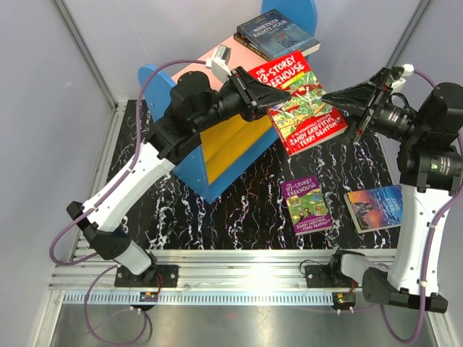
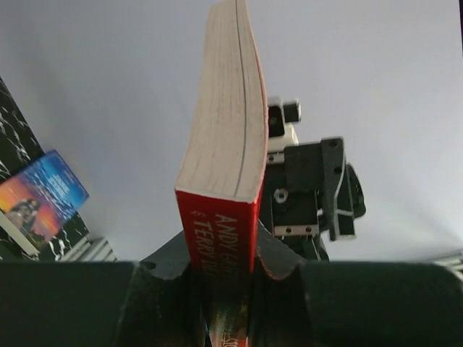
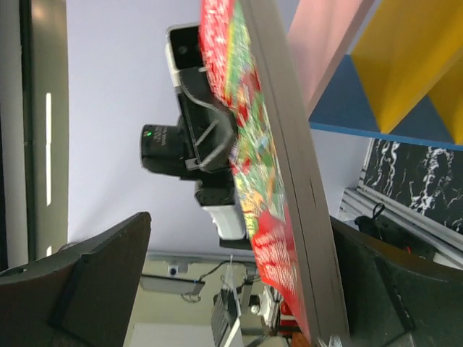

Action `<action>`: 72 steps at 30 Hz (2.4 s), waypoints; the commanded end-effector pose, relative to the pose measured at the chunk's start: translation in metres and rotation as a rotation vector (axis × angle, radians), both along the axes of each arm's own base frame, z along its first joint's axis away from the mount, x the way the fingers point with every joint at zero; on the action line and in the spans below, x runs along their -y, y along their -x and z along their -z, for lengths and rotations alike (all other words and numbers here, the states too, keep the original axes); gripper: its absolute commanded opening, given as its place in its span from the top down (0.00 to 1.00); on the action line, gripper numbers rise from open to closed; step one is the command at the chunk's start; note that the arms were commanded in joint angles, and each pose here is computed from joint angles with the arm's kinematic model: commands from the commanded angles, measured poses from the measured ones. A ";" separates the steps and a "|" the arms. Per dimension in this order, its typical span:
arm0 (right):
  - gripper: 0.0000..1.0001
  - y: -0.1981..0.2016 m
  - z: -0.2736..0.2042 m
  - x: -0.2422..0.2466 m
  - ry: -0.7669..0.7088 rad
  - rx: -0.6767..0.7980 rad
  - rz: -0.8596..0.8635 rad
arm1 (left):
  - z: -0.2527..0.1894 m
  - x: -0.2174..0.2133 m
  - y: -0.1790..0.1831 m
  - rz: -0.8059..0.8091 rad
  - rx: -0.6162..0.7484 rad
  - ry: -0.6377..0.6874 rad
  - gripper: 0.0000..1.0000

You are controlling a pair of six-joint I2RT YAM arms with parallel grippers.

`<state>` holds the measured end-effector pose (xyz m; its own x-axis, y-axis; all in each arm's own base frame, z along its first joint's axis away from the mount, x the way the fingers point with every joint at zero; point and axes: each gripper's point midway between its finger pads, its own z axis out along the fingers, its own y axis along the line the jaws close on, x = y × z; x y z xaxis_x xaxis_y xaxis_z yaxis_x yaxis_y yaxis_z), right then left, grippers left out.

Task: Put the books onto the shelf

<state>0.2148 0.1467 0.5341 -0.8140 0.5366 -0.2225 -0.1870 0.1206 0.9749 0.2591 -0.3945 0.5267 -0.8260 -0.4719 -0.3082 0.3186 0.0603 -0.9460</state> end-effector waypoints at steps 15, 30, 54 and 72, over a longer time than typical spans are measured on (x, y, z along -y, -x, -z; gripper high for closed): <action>0.00 0.016 0.073 0.009 -0.086 -0.210 0.224 | -0.017 -0.034 -0.040 -0.312 -0.017 -0.007 1.00; 0.43 -0.021 0.051 0.021 -0.198 -0.149 0.286 | -0.015 -0.022 -0.007 -0.225 -0.113 0.115 1.00; 1.00 -0.029 -0.018 0.021 -0.108 -0.002 0.279 | -0.017 -0.037 0.034 -0.243 0.027 -0.065 0.07; 1.00 -0.210 -0.062 0.058 -0.114 0.112 0.292 | 0.030 -0.104 0.071 -0.268 0.047 -0.166 0.01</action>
